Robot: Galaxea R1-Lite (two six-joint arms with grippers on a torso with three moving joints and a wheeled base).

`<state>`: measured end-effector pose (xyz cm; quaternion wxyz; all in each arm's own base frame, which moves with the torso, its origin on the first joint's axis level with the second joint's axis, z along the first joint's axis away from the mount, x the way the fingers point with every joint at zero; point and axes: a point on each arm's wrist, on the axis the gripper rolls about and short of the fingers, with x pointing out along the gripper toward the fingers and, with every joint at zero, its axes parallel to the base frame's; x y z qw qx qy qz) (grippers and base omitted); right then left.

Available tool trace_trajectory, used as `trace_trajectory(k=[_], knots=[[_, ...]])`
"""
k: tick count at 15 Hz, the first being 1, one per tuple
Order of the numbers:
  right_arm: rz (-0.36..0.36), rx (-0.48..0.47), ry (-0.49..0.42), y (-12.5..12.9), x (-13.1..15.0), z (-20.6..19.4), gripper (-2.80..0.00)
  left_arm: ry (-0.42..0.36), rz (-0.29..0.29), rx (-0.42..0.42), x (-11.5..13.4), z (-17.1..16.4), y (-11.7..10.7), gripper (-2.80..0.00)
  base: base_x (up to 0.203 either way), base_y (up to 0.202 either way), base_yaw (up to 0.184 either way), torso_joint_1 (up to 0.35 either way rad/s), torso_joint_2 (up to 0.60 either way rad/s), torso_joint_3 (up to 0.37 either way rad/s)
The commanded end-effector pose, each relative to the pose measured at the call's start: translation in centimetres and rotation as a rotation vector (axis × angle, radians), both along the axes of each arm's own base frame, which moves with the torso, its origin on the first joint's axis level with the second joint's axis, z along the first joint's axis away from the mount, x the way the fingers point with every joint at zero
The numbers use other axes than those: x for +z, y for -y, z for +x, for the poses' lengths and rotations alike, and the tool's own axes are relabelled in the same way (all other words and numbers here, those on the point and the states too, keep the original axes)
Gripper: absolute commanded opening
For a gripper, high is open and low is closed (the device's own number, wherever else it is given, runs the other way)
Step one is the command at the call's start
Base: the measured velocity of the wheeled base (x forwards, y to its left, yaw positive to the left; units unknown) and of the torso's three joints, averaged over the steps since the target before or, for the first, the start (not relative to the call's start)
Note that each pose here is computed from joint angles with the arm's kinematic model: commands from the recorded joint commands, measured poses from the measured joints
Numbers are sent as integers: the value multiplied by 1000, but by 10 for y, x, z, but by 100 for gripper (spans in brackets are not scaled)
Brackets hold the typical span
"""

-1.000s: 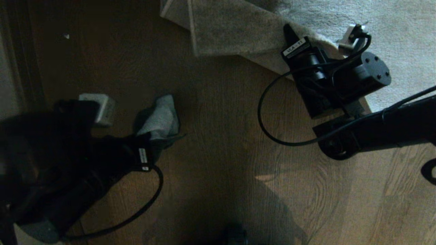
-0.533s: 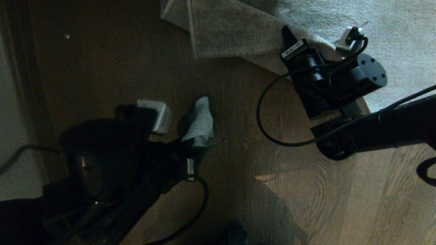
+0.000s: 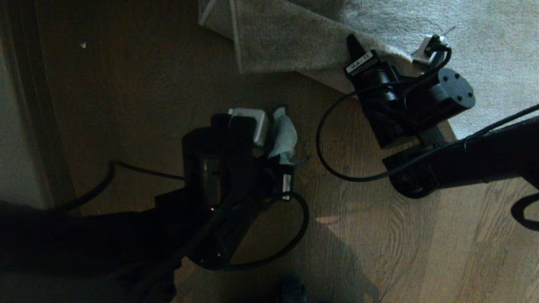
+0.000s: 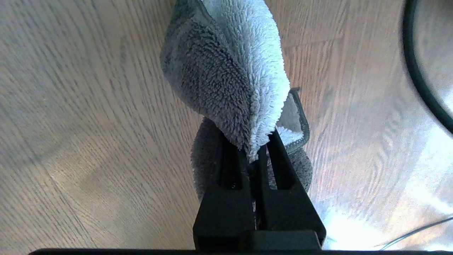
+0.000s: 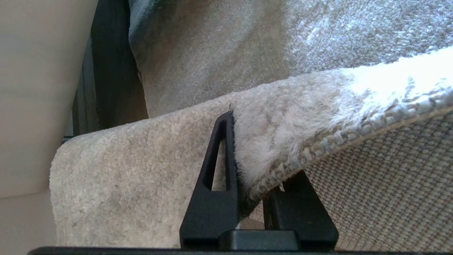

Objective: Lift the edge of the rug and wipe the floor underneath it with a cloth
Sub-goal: Wipe the floor under the carpet with a rag

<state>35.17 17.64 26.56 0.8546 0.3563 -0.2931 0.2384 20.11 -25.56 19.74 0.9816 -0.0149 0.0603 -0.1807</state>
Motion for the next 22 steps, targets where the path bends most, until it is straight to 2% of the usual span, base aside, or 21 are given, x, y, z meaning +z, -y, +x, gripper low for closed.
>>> trace_trajectory(k=[1, 7, 8, 11, 15, 18, 22], knots=[[23, 2, 39, 1, 3, -3, -280, -2, 2, 20, -4, 10, 4, -280, 0, 0, 0, 0, 0, 0], [18, 2, 33, 0, 0, -2, -280, 43, -47, 114, 11, 53, 5, -280, 0, 0, 0, 0, 0, 0], [20, 6, 36, 0, 1, -2, -280, 53, -41, 133, 13, 60, 1, -280, 0, 0, 0, 0, 0, 0], [16, 4, 28, -1, -2, 0, -280, 72, -16, 199, 14, 78, -18, -280, 0, 0, 0, 0, 0, 0], [10, 9, 17, -4, -8, 3, -280, 95, -29, 299, 23, 100, -48, -280, 0, 0, 0, 0, 0, 0], [9, 9, 15, -4, -8, 3, -280, 118, -22, 350, 33, 105, -68, -280, 0, 0, 0, 0, 0, 0], [9, 11, 14, -4, -9, 3, -280, 124, -2, 373, 37, 97, -83, -280, 0, 0, 0, 0, 0, 0]])
